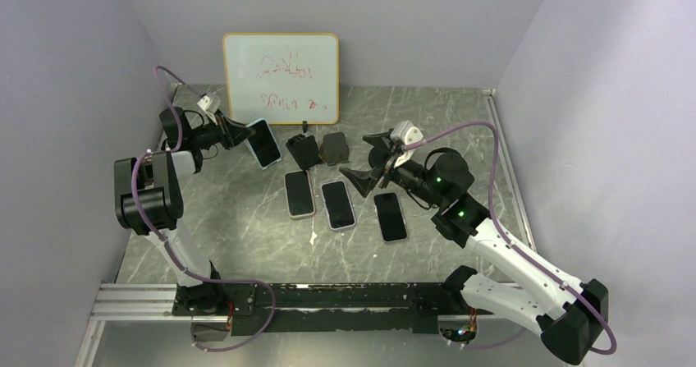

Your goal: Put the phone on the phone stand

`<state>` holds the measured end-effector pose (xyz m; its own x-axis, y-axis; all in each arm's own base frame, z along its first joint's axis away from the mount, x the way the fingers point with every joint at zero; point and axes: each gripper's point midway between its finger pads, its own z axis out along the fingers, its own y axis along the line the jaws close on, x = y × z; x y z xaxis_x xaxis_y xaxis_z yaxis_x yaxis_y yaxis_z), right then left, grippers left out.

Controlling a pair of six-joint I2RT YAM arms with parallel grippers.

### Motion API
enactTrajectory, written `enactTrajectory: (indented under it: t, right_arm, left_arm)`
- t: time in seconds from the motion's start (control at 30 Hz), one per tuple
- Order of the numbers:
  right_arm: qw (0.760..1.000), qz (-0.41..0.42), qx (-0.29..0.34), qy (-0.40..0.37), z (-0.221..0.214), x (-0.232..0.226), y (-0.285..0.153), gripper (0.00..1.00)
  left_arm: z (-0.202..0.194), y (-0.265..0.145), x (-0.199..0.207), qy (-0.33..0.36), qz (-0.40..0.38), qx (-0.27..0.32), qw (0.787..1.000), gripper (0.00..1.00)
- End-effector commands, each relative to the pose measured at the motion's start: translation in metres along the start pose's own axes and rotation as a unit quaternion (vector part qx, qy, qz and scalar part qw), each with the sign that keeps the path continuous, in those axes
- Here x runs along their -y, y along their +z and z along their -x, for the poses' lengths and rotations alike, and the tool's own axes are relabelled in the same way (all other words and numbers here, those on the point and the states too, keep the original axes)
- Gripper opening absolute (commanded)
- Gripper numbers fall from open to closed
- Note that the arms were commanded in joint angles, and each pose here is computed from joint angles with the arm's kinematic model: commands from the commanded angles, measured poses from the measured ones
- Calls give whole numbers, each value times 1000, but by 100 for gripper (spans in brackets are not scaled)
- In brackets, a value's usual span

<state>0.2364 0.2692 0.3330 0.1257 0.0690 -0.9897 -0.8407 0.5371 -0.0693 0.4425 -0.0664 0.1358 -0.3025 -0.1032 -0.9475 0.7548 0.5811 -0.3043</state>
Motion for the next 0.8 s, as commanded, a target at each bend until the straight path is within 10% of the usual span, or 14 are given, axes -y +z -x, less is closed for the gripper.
enactTrajectory:
  t: [0.0, 0.77]
  right_arm:
    - [1000, 5, 13, -9, 11, -2, 0, 100]
    - [1000, 5, 9, -10, 7, -2, 0, 100]
  left_arm:
    - [19, -11, -10, 58, 15, 25, 998, 5]
    - [-27, -16, -35, 43, 35, -49, 997, 5]
